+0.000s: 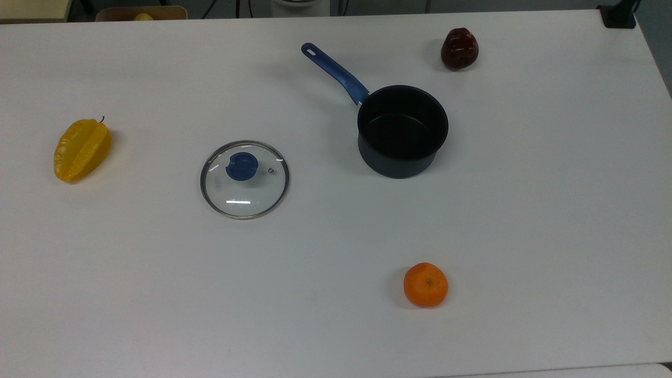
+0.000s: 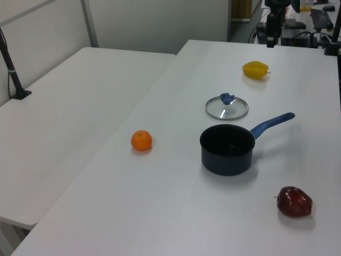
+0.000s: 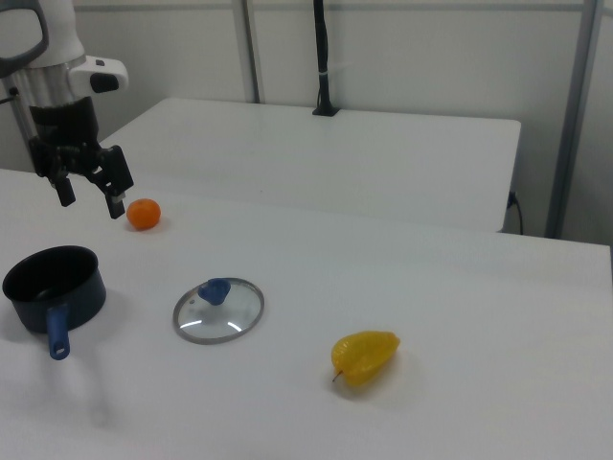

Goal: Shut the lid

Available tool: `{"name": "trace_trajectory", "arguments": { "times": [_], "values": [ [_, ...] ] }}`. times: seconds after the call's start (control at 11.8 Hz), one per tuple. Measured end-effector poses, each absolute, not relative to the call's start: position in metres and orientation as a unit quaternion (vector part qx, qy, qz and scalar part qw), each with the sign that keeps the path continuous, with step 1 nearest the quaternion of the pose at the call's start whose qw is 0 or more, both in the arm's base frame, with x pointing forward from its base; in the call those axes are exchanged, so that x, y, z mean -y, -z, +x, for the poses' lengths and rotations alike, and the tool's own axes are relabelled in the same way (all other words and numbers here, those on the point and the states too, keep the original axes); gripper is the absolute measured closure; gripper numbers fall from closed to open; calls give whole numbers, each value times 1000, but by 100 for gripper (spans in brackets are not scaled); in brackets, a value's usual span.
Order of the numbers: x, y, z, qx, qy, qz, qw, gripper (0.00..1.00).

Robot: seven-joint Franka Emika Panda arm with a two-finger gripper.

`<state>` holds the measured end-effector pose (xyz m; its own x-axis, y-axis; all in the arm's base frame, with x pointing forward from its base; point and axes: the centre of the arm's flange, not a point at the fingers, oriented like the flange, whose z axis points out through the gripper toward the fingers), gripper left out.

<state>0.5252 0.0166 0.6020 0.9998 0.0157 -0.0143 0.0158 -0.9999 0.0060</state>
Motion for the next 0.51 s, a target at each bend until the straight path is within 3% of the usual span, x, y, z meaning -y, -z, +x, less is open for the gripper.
{"name": "trace_trajectory", "arguments": {
  "times": [0.51],
  "values": [
    [-17,-600,526,-13,8,1000,3,0]
  ]
}}
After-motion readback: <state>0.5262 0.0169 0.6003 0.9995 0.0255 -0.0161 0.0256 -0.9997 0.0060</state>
